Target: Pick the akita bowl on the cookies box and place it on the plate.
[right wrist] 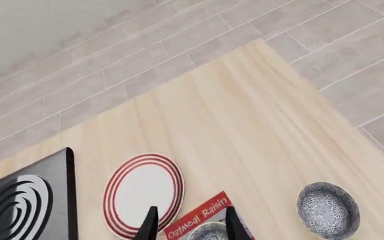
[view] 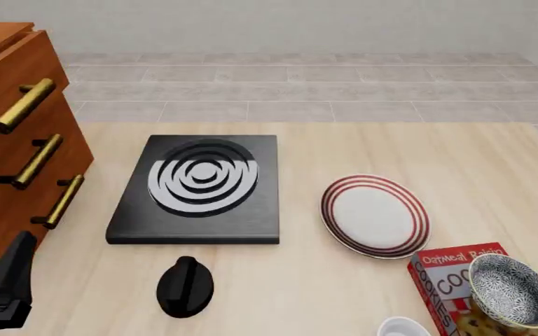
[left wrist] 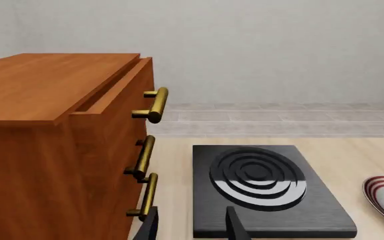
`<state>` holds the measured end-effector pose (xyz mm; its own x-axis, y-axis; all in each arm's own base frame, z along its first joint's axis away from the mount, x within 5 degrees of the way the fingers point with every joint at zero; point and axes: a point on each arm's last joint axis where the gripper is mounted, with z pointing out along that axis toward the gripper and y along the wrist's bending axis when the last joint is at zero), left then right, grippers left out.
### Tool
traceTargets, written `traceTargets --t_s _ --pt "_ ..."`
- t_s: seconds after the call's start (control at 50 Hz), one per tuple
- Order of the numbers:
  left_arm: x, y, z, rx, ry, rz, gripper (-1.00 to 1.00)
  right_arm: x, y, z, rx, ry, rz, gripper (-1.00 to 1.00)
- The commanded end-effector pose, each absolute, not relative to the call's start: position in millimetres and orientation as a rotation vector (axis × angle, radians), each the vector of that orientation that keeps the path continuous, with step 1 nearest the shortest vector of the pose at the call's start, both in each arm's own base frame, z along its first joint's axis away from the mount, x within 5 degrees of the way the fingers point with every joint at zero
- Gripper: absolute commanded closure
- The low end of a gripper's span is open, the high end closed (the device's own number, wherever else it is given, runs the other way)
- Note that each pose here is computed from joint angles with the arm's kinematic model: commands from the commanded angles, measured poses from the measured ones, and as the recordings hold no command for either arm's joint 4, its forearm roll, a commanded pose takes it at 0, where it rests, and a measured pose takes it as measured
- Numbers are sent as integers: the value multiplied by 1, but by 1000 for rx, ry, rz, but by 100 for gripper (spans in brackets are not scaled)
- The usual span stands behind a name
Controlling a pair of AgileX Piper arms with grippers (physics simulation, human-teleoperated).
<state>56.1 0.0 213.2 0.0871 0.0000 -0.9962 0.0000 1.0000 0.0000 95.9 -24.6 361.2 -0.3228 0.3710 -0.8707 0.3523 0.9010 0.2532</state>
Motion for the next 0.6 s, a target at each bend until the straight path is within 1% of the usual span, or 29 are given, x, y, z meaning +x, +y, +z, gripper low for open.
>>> traceTargets --t_s 0.02,0.08,0.2,0.32,0.5,0.6 --pt "56 0 213 0 1484 0 -100 90 -33 366 587 1958 -75 -100" --pt "56 0 213 0 1484 0 -100 88 -34 370 566 1966 -107 -100" --pt "56 0 213 0 1484 0 -100 87 -35 366 580 1972 -115 -100" --pt "56 0 213 0 1484 0 -100 88 -37 349 612 1998 -127 -100" --pt "56 0 213 0 1484 0 -100 84 -38 344 641 2006 -144 -100" --pt "56 0 213 0 1484 0 -100 81 -37 338 674 1994 -128 -100"
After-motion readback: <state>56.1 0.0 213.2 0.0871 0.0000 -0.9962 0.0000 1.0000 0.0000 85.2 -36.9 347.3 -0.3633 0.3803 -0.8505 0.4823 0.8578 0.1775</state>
